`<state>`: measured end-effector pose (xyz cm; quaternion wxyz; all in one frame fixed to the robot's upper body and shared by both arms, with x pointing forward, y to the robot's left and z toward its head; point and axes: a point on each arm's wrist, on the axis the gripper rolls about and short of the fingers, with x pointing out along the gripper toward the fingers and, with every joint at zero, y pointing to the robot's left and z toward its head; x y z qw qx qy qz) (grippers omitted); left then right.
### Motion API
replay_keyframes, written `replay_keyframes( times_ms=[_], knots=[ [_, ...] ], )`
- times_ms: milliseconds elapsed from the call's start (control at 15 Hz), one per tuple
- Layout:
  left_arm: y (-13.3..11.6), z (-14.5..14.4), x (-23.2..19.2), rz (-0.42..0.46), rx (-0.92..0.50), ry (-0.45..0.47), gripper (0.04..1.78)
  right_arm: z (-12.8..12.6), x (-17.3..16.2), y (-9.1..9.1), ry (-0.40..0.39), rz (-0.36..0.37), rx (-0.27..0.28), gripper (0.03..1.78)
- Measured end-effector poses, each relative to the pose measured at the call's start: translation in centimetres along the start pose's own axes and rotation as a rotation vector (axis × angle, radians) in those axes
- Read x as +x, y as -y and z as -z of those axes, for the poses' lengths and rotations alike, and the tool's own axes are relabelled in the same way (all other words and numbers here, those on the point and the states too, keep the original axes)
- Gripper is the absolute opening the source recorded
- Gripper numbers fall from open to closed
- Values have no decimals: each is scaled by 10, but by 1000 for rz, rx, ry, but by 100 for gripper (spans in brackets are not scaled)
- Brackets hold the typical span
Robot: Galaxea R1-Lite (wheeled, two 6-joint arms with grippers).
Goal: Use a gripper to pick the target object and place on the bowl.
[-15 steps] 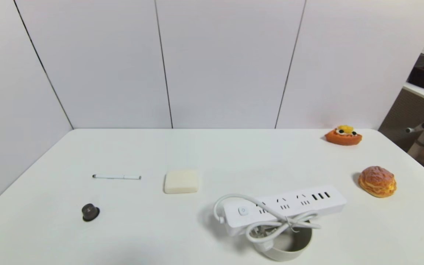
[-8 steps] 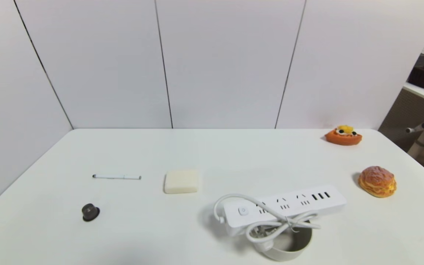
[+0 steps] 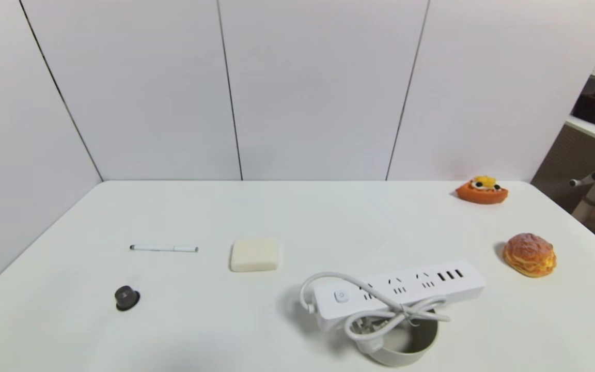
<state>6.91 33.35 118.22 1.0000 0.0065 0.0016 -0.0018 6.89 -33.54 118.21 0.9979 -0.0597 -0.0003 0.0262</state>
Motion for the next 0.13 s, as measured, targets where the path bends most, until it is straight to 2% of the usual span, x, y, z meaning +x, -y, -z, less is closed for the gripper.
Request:
replay_keyframes(
  times_ms=[133],
  knots=[
    [0, 0, 0, 1, 0, 0, 169, 0, 0, 0, 0, 0, -1, 170]
  ],
)
